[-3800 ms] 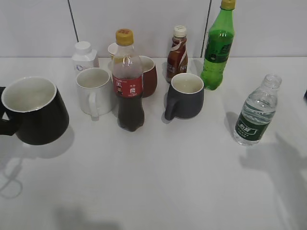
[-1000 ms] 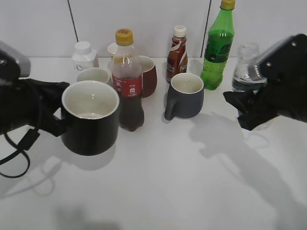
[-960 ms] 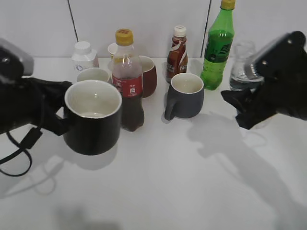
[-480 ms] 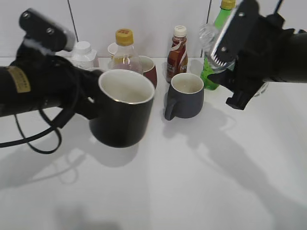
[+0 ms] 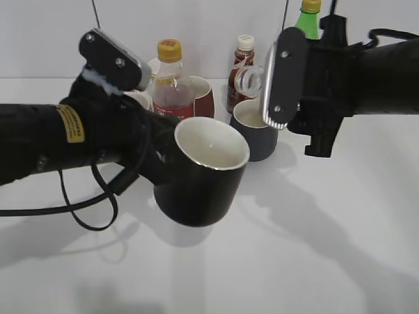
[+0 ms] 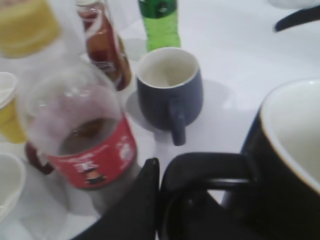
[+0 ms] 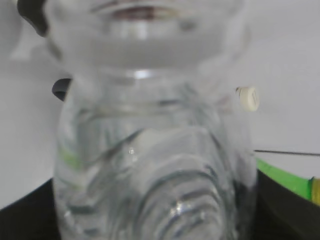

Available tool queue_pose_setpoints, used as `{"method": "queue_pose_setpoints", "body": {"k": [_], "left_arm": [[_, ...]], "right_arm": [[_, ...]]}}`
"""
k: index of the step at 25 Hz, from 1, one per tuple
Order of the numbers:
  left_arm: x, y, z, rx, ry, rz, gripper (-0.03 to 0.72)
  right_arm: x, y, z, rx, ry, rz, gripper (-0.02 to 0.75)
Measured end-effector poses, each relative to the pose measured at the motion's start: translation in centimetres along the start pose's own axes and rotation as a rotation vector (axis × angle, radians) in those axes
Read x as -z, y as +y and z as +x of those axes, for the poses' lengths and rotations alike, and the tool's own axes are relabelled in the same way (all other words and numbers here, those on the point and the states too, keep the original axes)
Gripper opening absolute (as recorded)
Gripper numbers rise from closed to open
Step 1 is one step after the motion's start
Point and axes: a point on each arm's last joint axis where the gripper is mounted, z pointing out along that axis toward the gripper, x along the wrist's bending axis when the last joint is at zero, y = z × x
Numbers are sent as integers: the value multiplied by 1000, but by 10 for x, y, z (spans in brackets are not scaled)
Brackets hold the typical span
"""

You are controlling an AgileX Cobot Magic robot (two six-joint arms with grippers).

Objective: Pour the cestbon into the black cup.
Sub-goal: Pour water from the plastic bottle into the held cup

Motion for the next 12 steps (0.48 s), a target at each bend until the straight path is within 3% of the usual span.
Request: {"method": "queue_pose_setpoints", "body": {"k": [12], "left_arm": [[-4,2,-3,-3,-10,-45,48]], "right_arm": [[-3,2,-3,168,-9,0,501]]}}
